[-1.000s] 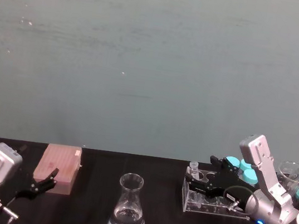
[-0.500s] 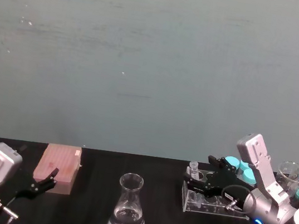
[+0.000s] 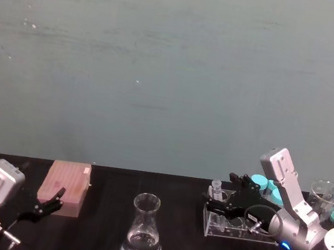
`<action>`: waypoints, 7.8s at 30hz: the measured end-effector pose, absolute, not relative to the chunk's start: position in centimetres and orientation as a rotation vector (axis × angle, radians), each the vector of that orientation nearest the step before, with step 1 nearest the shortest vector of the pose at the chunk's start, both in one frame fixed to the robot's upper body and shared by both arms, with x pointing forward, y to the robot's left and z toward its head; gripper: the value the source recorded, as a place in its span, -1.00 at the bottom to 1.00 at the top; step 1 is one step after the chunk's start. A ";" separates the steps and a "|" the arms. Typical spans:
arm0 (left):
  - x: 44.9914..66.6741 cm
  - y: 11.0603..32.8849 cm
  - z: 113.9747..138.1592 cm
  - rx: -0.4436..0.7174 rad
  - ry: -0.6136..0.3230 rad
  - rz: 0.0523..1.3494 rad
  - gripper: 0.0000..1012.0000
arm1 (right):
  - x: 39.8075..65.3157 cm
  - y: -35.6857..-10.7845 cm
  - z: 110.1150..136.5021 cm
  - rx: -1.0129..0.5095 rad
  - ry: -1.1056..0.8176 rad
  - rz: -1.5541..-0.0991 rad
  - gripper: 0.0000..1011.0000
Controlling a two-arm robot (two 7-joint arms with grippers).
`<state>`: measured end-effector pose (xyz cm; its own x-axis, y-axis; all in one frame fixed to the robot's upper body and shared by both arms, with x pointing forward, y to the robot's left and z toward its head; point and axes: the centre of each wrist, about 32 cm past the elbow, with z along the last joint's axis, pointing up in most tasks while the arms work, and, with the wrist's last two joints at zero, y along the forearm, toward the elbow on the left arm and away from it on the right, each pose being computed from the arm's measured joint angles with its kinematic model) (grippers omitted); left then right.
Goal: Pour the liquid from the test tube into the beaker using one hand.
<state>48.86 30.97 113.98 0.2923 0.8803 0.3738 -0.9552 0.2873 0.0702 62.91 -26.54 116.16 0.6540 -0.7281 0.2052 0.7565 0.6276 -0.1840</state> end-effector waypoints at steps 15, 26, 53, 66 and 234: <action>48.9 31.0 114.0 0.304 -0.285 1.248 0.98 | 63.3 -26.2 115.9 -0.275 -0.112 -0.844 0.98; 48.9 31.0 114.0 0.305 -0.285 1.248 0.98 | 63.7 -26.1 115.8 -0.277 -0.109 -0.844 0.98; 48.9 31.0 114.0 0.304 -0.285 1.248 0.98 | 64.1 -26.2 115.7 -0.281 -0.123 -0.855 0.98; 48.9 31.0 114.0 0.305 -0.285 1.248 0.98 | 64.1 -26.2 115.7 -0.282 -0.123 -0.855 0.97; 48.9 31.0 114.0 0.304 -0.285 1.248 0.98 | 58.4 -19.9 118.5 -0.274 -1.084 -0.596 -0.56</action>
<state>48.86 30.97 113.98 0.2923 0.8803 0.3737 -0.9553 0.2873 0.0702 58.44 -19.92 118.47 0.3316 -0.3189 0.8879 0.5783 0.8123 0.0758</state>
